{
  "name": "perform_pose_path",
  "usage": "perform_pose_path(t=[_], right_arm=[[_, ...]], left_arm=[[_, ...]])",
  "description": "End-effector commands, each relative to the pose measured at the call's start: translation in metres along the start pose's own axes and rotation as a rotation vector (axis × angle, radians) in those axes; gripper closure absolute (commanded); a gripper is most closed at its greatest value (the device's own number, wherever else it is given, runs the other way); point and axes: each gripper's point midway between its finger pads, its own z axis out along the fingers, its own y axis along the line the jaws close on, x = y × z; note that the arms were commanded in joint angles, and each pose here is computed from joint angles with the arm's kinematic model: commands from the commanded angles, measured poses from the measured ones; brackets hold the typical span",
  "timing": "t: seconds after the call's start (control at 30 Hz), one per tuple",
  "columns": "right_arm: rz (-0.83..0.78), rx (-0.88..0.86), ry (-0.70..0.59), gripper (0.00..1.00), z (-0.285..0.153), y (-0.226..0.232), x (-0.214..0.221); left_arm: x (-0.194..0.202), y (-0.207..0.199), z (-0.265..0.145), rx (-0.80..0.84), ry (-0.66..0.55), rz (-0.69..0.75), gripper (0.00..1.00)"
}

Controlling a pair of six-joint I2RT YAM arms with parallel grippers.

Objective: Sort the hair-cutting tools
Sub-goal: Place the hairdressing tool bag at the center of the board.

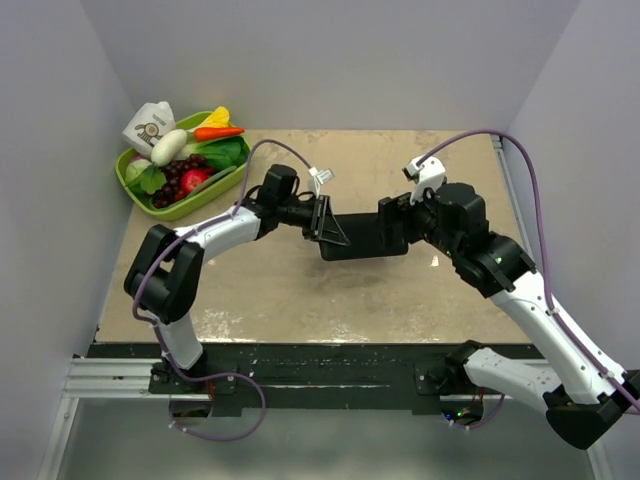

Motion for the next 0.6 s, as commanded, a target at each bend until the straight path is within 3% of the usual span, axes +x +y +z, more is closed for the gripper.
perform_pose_path(t=[0.0,0.17,0.47,0.57], right_arm=[[0.042,-0.055,-0.028,0.01,-0.01,0.012,-0.018],[0.064,-0.048,-0.033,0.01,-0.013,0.011,-0.016],[0.084,-0.049,0.005,0.01,-0.011,0.012,-0.002],[0.083,-0.043,0.021,0.01,-0.007,0.011,0.003]], left_arm=[[-0.014,0.022,0.006,-0.032,0.009,0.061,1.0],[-0.003,0.077,0.01,-0.177,0.035,-0.054,1.0],[0.017,0.129,0.011,-0.223,0.095,-0.133,1.0],[0.017,0.135,0.007,-0.28,0.121,-0.139,0.83]])
